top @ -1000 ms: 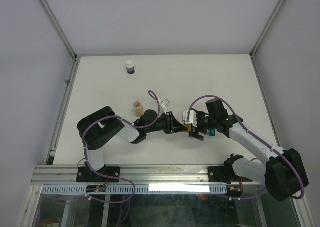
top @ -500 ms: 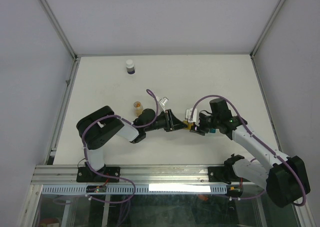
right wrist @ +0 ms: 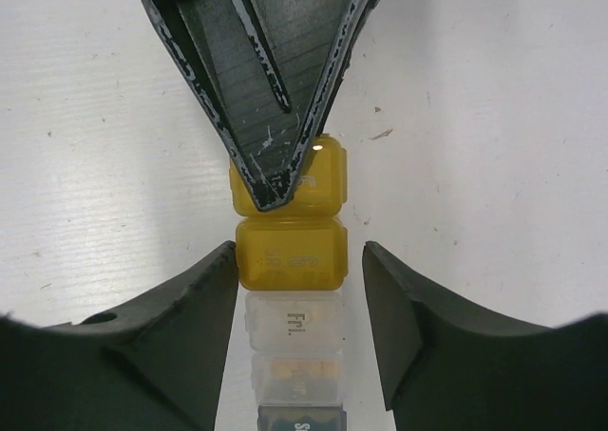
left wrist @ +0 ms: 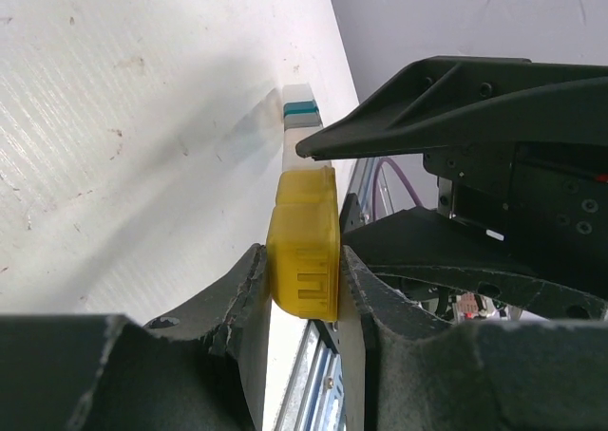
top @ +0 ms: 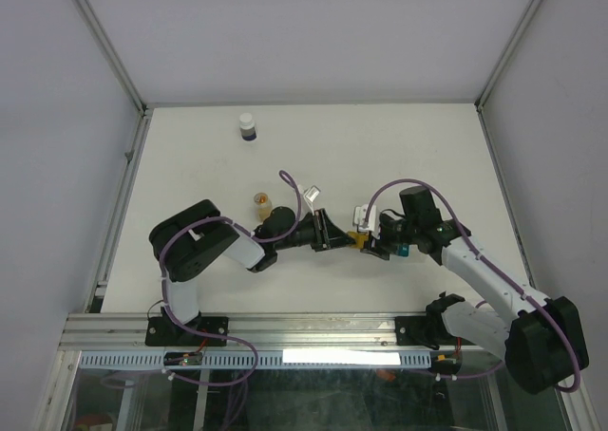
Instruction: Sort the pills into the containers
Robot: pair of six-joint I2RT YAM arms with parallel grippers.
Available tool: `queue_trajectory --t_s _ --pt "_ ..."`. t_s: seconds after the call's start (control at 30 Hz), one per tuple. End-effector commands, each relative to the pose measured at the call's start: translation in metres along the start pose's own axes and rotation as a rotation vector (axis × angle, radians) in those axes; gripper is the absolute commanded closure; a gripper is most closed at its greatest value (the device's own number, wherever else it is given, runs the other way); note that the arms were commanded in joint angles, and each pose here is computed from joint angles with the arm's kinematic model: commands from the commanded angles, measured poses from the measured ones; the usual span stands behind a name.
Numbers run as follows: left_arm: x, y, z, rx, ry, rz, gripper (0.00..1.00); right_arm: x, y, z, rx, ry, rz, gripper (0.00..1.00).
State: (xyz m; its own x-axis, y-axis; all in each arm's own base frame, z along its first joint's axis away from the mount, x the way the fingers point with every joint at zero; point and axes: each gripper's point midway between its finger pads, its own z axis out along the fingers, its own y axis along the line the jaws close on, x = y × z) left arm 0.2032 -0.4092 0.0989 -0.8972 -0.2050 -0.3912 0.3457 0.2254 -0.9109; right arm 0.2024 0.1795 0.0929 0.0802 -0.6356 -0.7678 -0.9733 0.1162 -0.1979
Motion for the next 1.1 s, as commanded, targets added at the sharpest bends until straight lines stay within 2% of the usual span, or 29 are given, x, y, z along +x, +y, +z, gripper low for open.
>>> queue_trajectory --t_s 0.0,0.1,0.23,0.4,0.6,0.97,1.07 --pt "0.003 -0.016 -0.002 0.088 0.019 -0.009 1.00 -0.026 -0.017 -0.001 0.049 -0.072 -0.077 0.43" --pt "0.003 -0.015 -0.002 0.088 0.018 -0.014 1.00 -0.026 -0.012 0.003 0.028 -0.071 -0.085 0.46" --pt "0.003 -0.016 -0.003 0.088 0.018 -0.014 1.00 -0.025 -0.010 0.005 0.014 -0.064 -0.087 0.57" --pt "0.002 -0.015 -0.004 0.082 0.014 -0.014 1.00 -0.027 -0.010 0.003 0.012 -0.063 -0.079 0.66" --pt "0.004 -0.008 -0.007 0.054 0.014 0.002 1.00 -0.039 -0.006 -0.006 -0.040 -0.114 -0.003 0.77" --pt "0.007 0.001 -0.010 0.016 0.020 0.018 1.00 -0.045 -0.007 -0.016 -0.100 -0.150 0.135 0.81" --pt "0.008 -0.001 -0.012 0.011 0.020 0.017 1.00 -0.043 -0.017 -0.018 -0.058 -0.141 0.181 0.75"
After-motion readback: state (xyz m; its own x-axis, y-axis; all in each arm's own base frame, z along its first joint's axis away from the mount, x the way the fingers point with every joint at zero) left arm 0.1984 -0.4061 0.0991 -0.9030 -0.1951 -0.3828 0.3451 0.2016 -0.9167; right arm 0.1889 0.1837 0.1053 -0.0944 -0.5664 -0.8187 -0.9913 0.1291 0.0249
